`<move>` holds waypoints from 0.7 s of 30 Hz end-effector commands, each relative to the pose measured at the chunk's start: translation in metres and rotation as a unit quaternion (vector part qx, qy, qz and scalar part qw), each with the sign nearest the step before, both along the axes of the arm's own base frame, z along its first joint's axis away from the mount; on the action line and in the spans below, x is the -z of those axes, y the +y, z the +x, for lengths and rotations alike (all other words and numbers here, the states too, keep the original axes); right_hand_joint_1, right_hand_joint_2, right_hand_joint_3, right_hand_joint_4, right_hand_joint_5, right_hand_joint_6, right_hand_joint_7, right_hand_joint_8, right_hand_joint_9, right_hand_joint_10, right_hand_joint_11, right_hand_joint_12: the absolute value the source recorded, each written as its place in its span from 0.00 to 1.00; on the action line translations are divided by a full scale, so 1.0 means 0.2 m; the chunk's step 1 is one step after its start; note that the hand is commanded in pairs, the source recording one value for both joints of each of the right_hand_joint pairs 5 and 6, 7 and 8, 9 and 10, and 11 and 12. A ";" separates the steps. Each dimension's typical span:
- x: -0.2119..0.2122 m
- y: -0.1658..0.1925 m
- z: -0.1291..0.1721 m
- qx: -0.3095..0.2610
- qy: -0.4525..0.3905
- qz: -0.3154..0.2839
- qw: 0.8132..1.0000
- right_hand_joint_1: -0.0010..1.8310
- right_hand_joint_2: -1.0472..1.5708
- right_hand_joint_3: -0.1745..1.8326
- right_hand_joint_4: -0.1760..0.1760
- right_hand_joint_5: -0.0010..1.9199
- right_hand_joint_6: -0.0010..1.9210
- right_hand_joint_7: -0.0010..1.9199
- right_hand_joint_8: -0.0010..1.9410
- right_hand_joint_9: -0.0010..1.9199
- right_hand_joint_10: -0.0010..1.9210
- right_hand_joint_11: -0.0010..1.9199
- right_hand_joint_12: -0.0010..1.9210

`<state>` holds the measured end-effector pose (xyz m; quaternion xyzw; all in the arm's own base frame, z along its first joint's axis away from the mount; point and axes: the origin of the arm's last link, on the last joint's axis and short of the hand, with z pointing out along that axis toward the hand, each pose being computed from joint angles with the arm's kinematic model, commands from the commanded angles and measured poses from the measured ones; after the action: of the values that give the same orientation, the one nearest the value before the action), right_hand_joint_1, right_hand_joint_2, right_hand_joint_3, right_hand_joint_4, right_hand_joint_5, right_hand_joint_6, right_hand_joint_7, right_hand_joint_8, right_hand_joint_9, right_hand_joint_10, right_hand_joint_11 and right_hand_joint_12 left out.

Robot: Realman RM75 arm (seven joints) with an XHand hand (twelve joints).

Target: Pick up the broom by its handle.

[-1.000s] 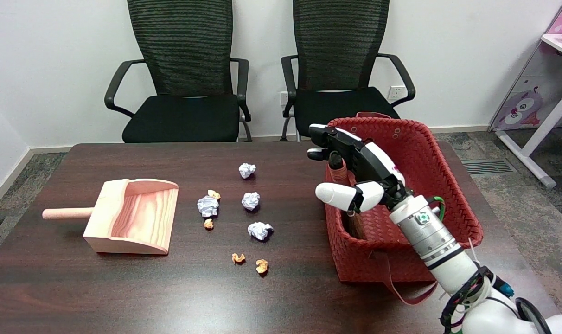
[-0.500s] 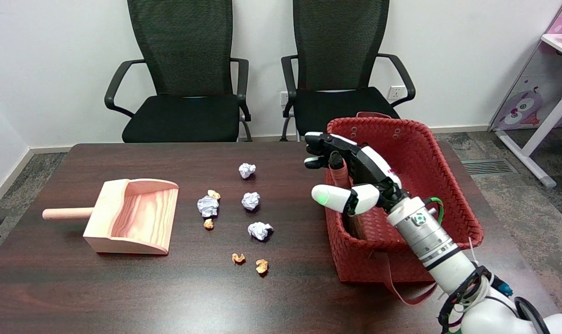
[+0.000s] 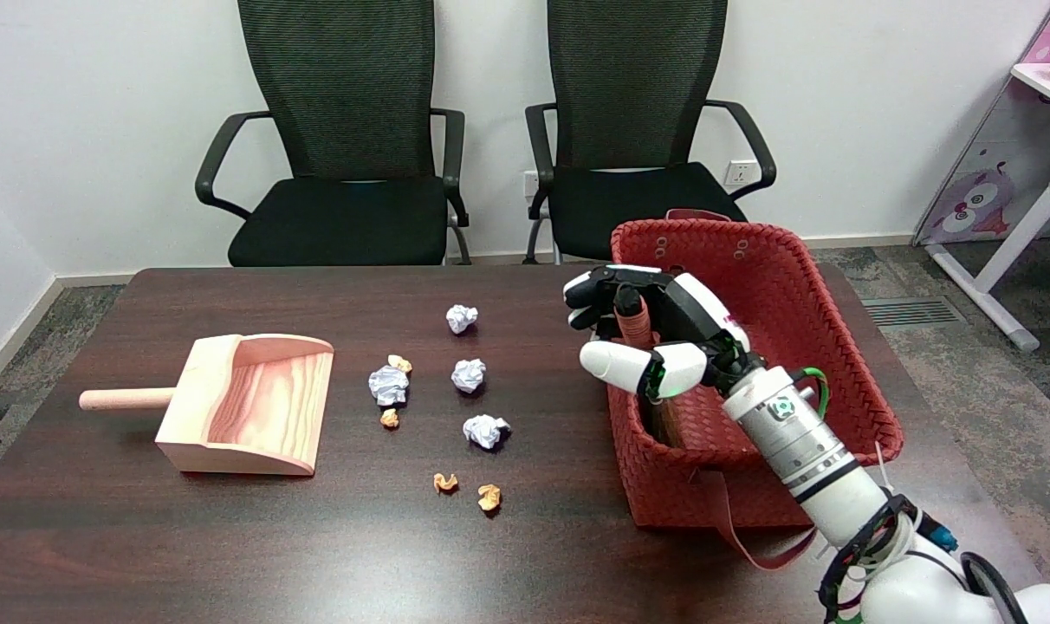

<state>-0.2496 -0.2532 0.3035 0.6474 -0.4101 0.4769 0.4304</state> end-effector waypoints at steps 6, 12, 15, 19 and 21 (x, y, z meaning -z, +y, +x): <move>-0.01 -0.02 -0.01 0.005 0.007 -0.001 1.000 0.53 0.52 0.47 0.00 0.47 0.47 0.47 0.46 0.62 0.62 0.66 0.66; -0.02 -0.03 0.00 0.004 0.008 -0.002 1.000 0.53 0.52 0.47 0.39 0.56 0.56 0.56 0.56 0.70 0.70 0.70 0.70; -0.02 -0.03 0.00 0.004 0.009 -0.003 1.000 0.53 0.52 0.47 0.51 0.58 0.58 0.58 0.57 0.70 0.70 0.71 0.71; -0.02 -0.04 0.00 0.003 0.008 -0.002 1.000 0.52 0.55 0.46 1.00 0.68 0.68 0.68 0.67 0.77 0.76 0.73 0.73; -0.02 -0.04 -0.01 0.006 0.008 -0.003 1.000 0.51 0.58 0.45 1.00 0.78 0.78 0.78 0.77 0.81 0.81 0.75 0.74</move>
<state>-0.2505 -0.2576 0.3060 0.6484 -0.4087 0.4723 0.4353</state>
